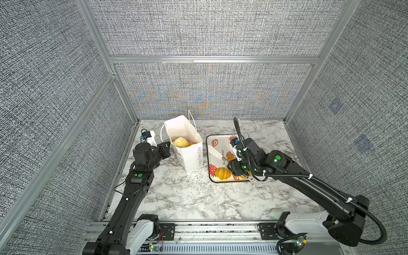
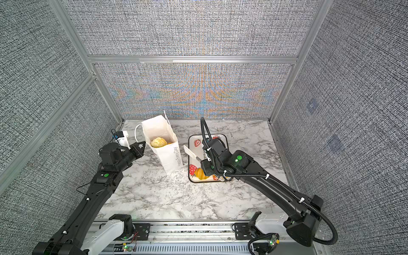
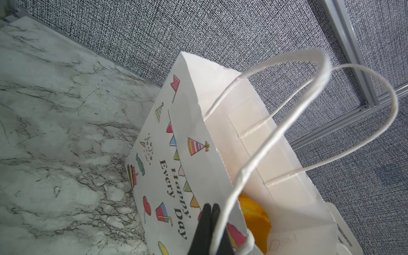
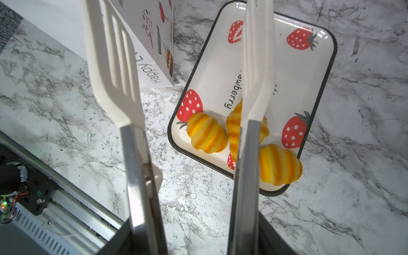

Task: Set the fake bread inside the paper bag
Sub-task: 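Raise the open tongs out of the bag back over the tray, then lower the open tongs onto a striped twisted roll on the tray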

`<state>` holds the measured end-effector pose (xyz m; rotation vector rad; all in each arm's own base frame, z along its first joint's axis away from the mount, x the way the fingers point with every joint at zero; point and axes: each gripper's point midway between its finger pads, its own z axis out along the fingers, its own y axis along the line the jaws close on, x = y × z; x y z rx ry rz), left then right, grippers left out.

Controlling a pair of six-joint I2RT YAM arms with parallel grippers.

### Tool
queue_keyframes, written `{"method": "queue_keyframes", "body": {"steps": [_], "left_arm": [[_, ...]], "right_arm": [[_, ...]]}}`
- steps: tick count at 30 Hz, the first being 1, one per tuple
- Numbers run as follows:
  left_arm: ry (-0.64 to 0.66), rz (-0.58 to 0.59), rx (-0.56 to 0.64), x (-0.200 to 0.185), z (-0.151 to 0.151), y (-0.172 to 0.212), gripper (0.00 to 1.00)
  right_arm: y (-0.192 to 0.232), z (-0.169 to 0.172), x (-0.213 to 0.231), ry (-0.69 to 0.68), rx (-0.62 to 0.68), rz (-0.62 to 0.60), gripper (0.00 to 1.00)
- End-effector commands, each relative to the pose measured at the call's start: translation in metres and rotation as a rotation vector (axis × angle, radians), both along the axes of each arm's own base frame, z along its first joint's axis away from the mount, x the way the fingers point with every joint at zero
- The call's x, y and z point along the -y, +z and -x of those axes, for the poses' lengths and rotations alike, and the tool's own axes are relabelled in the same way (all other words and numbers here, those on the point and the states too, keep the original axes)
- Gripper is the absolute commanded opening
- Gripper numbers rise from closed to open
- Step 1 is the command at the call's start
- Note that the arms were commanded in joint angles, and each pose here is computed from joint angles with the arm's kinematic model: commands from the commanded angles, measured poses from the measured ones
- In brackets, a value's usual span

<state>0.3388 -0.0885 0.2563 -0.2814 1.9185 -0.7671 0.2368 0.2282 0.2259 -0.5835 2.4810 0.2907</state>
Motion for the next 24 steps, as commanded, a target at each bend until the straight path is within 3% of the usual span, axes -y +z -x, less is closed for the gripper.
{"method": "queue_keyframes", "body": {"steps": [1,10,24], "left_arm": [[-0.001,-0.002,0.005,0.0,-0.001,0.001,0.0],[-0.003,0.002,0.006,0.001,-0.001,0.001,0.0],[-0.005,-0.006,0.003,0.0,0.001,-0.002,0.0]], "right_arm": [[-0.014,0.006,0.0,-0.004,-0.05,0.004,0.61],[-0.059,0.02,-0.001,0.034,-0.181,0.077,0.61],[-0.091,0.024,0.008,0.029,-0.232,0.158,0.61]]}}
